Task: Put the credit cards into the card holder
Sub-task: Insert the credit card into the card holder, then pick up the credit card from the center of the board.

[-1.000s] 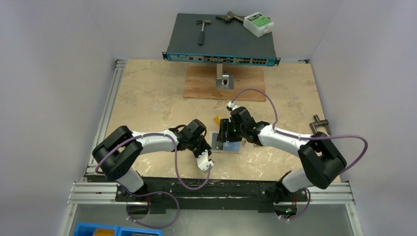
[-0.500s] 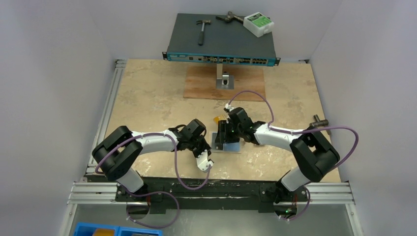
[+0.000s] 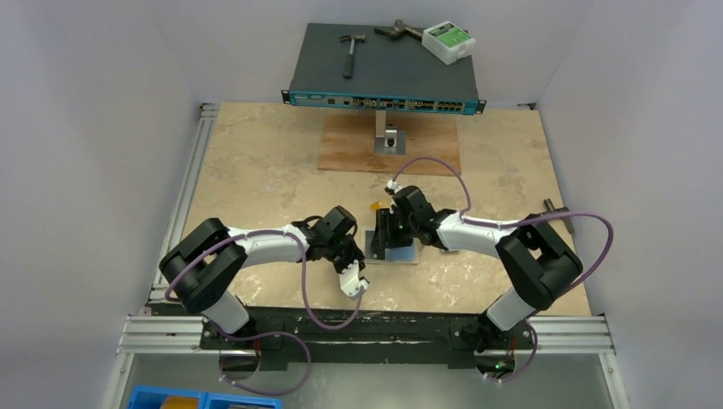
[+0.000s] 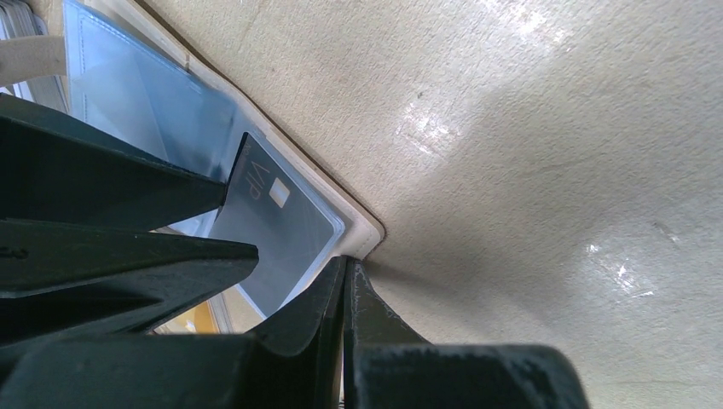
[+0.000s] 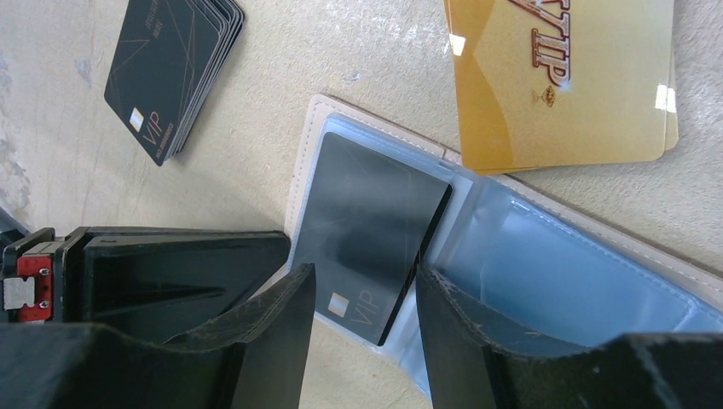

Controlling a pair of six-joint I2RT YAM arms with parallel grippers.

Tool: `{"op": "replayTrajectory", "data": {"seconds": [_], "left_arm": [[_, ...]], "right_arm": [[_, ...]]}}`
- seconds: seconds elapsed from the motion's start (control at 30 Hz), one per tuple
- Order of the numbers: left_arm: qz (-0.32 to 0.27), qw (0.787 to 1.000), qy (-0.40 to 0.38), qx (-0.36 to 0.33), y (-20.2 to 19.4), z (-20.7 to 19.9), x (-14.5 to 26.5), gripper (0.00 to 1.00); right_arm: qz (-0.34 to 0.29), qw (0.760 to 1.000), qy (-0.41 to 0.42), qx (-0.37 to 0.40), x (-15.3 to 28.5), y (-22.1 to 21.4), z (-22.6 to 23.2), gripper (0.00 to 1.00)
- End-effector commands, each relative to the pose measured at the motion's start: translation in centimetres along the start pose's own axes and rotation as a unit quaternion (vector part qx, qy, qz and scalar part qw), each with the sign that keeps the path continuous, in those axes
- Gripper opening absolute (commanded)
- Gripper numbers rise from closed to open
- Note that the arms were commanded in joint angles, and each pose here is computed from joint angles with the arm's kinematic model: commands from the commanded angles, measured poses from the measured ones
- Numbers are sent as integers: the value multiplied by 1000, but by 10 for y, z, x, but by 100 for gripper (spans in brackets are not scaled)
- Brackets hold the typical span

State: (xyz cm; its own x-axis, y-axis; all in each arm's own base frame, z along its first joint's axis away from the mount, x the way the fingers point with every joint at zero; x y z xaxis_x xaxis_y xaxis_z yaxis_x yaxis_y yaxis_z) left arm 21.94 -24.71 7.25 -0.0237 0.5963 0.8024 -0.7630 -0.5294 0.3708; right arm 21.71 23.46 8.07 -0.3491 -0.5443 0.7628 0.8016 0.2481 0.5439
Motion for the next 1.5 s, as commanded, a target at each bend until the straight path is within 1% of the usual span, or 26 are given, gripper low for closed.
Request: {"op": "replayTrajectory", "data": {"seconds": [0.0,0.13,0.23,0.4,0.53,0.57,0.67,0.8,0.93,0.97,1.03,1.1,1.17,1.3,1.47], "left_arm": [[-16,1000,-21,3,2,-11,-2,0],[-16,1000,-18,0,2,-7,-1,0],[-13,1000,-14,16,2,-2,4,0],[2,999,-3,35,4,7,18,16],[16,999,1,47,4,10,36,36],[17,998,3,56,5,12,41,37],[26,996,4,87,6,20,57,39],[31,994,9,100,9,24,70,40],[34,985,13,170,11,43,79,40],[36,984,17,176,11,52,80,40],[51,980,24,193,7,71,79,40],[54,972,41,226,5,93,80,39],[61,967,47,244,4,105,81,40],[63,962,66,255,0,114,75,41],[54,951,94,290,-14,111,56,40]], "right_arm": [[-18,999,45,19,5,15,21,46],[-21,998,57,15,19,18,26,47],[-34,999,38,15,38,34,11,50],[-80,997,4,16,71,81,-20,51],[-100,995,-14,20,77,104,-32,54],[-102,994,-17,21,75,107,-36,55],[-98,994,-40,22,65,112,-49,59],[-98,994,-48,18,50,108,-59,62],[-96,994,-57,17,35,99,-68,65],[-98,993,-59,17,33,98,-69,65],[-96,993,-62,15,28,95,-72,65],[-99,993,-65,13,25,94,-73,64],[-100,993,-66,11,23,94,-74,63],[-97,994,-59,2,15,92,-78,63],[-79,995,-48,-22,0,79,-84,64]]}}
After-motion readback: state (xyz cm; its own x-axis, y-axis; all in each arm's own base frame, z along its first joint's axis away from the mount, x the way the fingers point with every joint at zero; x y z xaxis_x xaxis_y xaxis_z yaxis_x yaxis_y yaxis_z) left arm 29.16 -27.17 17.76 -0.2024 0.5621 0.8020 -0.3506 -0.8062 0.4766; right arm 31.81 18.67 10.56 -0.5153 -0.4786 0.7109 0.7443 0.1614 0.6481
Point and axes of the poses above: each gripper's point midway between its finger pads, its own x axis back along the fingers, its own z axis along the line the jaws close on, y = z × x, the point moved 7 cm from there along x, back along the fingers, and after that the axes turned 14 degrees about x, right-handed, at the moved point
